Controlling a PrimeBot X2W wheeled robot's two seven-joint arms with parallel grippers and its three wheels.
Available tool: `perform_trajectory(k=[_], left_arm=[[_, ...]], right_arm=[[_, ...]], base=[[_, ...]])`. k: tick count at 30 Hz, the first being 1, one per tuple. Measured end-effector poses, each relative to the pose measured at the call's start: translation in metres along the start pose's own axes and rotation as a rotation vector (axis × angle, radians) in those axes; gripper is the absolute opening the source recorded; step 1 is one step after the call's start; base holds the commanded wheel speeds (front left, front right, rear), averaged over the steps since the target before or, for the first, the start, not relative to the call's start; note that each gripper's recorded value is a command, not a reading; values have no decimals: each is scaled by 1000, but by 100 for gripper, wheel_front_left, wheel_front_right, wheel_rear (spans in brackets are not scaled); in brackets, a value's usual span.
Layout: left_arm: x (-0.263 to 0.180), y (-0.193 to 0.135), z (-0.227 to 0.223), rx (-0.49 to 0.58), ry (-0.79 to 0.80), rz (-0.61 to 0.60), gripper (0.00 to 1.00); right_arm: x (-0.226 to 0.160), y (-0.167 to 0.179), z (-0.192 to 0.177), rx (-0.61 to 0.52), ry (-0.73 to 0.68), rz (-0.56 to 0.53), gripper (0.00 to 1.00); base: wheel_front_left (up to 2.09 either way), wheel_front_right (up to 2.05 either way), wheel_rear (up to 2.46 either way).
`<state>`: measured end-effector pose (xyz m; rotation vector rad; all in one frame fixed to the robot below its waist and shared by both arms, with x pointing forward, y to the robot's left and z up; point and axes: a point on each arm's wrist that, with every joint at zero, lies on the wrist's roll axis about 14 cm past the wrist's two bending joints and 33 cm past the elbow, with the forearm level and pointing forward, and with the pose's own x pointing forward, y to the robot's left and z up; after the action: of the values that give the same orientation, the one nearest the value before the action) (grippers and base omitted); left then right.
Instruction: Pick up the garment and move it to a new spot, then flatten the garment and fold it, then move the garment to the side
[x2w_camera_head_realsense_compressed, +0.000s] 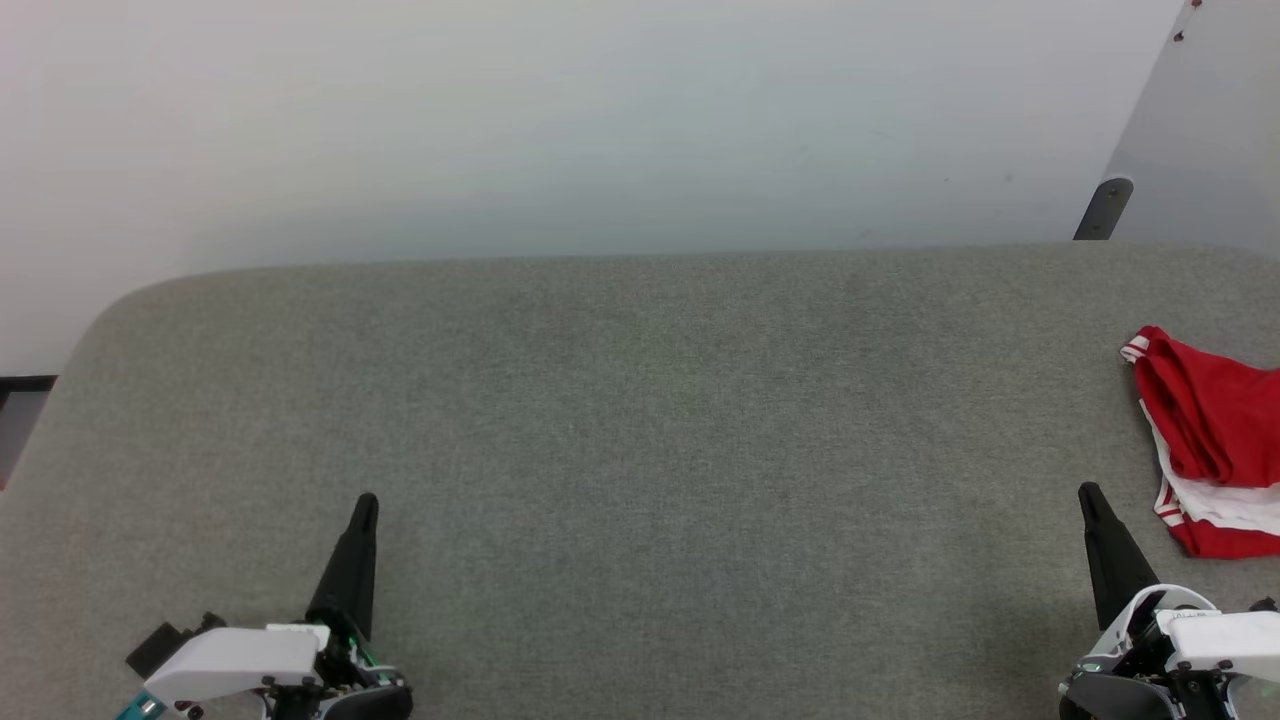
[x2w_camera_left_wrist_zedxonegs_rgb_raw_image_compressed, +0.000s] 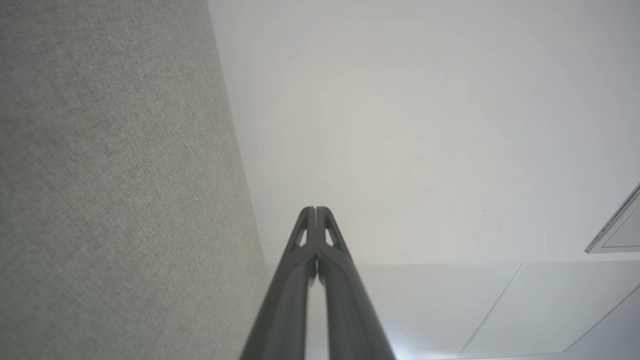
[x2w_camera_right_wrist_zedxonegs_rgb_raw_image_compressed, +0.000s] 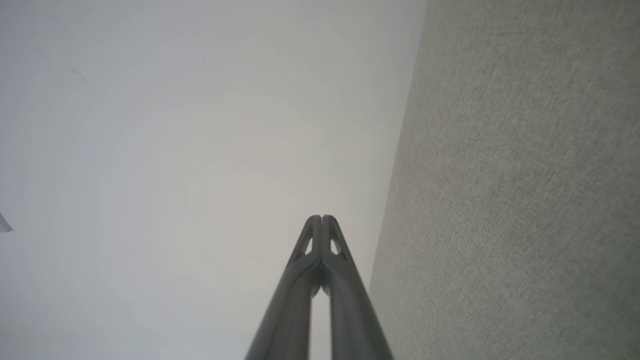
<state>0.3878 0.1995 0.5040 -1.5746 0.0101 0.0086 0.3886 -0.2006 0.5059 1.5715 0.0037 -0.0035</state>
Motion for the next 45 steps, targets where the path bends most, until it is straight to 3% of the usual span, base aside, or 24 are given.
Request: perform_trajectory(k=[45], left_arm=[[0, 0, 0, 0, 0, 0, 0]], right_arm=[[0, 0, 0, 0, 0, 0, 0]], base=[[0, 0, 0]])
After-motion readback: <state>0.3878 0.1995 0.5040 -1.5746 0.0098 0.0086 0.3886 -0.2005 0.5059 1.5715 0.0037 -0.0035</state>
